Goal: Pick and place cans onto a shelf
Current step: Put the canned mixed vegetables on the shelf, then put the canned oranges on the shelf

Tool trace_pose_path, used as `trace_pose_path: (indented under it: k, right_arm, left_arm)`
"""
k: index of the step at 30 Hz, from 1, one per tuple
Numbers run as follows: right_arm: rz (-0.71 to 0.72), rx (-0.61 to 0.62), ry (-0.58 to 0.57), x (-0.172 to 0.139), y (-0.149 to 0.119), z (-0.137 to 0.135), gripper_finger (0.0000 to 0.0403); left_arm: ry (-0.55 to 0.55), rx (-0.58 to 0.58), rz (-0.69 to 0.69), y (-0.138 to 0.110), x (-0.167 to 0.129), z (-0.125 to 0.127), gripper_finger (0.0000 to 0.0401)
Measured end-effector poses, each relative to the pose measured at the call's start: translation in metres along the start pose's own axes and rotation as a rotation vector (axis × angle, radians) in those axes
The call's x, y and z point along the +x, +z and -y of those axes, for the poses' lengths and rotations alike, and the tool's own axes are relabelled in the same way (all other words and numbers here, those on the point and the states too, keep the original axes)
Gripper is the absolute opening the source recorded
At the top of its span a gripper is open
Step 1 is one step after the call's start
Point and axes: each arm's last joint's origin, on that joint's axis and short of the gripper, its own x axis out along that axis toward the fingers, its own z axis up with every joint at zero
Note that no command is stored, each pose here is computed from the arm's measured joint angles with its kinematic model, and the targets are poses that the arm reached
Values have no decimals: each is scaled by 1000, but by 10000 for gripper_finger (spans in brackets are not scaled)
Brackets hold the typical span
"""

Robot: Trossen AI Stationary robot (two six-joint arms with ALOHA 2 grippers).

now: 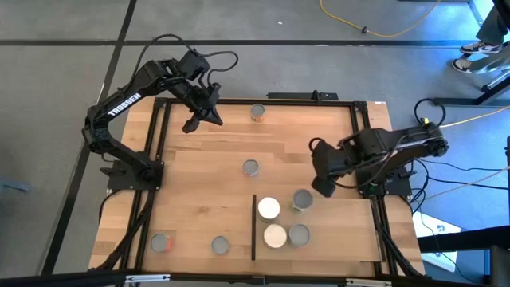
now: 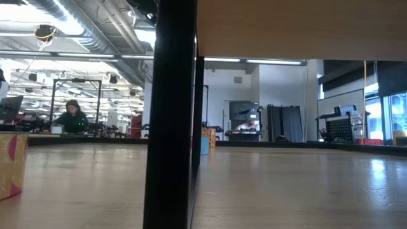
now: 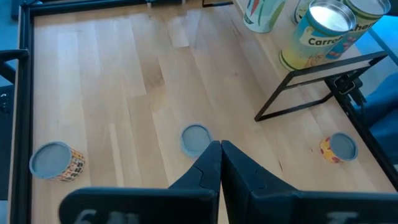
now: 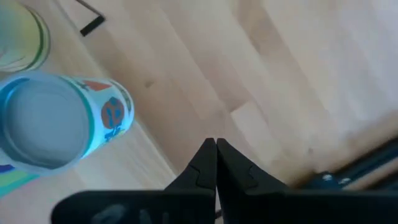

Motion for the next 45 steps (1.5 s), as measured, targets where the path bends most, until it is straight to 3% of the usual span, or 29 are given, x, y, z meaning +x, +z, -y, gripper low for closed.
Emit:
trace_pose_path:
  k: [9,15,36,45]
  right_arm:
    - [-93,1,69,36,-6,-5,0]
    - [-25,-70,179,45,1,-16,0]
    - [8,-112,393,42,9,-33,0]
    - [43,-155,340,28,6,-33,0]
  left_arm:
    - [1,0,1,0,0,0,0]
    - [1,0,0,0,0,0,0]
    - [2,0,0,0,0,0,0]
    - [3,0,0,0,0,0,0]
